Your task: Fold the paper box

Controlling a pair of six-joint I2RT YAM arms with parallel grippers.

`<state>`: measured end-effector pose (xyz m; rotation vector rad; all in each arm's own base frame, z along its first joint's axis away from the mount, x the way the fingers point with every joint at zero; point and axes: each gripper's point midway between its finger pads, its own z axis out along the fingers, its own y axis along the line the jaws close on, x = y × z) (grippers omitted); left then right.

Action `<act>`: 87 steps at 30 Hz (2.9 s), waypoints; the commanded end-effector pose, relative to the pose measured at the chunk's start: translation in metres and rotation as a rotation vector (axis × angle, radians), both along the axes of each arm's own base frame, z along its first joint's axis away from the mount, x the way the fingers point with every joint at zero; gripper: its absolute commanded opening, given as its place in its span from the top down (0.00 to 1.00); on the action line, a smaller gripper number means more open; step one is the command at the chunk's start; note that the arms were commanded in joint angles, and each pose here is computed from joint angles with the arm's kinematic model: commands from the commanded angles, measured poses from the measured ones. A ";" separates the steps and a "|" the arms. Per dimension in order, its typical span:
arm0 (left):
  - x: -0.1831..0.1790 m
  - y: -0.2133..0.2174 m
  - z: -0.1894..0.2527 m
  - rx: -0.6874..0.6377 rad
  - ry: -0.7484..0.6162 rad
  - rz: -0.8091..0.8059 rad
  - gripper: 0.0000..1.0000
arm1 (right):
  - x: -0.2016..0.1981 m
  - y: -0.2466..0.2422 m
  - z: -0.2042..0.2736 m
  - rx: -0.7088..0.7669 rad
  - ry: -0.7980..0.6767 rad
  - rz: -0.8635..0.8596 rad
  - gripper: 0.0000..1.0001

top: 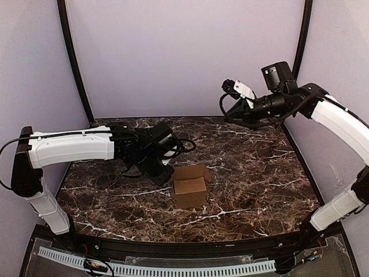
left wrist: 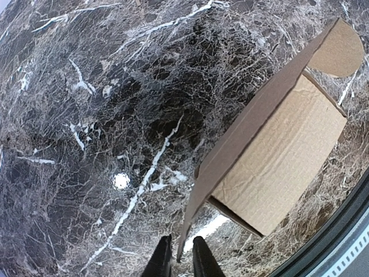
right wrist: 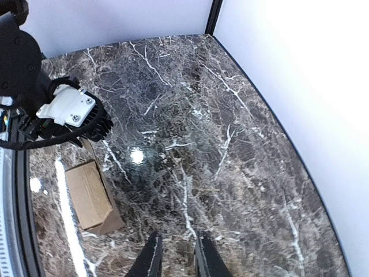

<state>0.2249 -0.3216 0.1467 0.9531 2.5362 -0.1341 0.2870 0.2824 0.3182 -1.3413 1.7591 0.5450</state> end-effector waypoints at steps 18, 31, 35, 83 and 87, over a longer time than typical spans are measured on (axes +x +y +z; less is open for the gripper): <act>0.013 -0.011 0.010 -0.043 -0.039 0.020 0.99 | -0.022 0.022 -0.092 0.031 0.543 -0.076 0.47; 0.014 -0.011 0.008 -0.043 -0.020 0.064 0.99 | -0.054 0.025 -0.127 -0.016 0.630 -0.033 0.50; 0.013 -0.013 0.005 -0.058 -0.007 0.092 0.99 | -0.059 0.026 -0.140 -0.030 0.641 -0.060 0.50; 0.003 -0.047 0.061 -0.129 -0.229 0.032 0.55 | -0.048 0.029 -0.153 -0.032 0.713 -0.227 1.00; -0.012 -0.066 0.068 -0.179 -0.273 -0.061 0.53 | -0.047 0.030 -0.152 -0.032 0.704 -0.214 1.00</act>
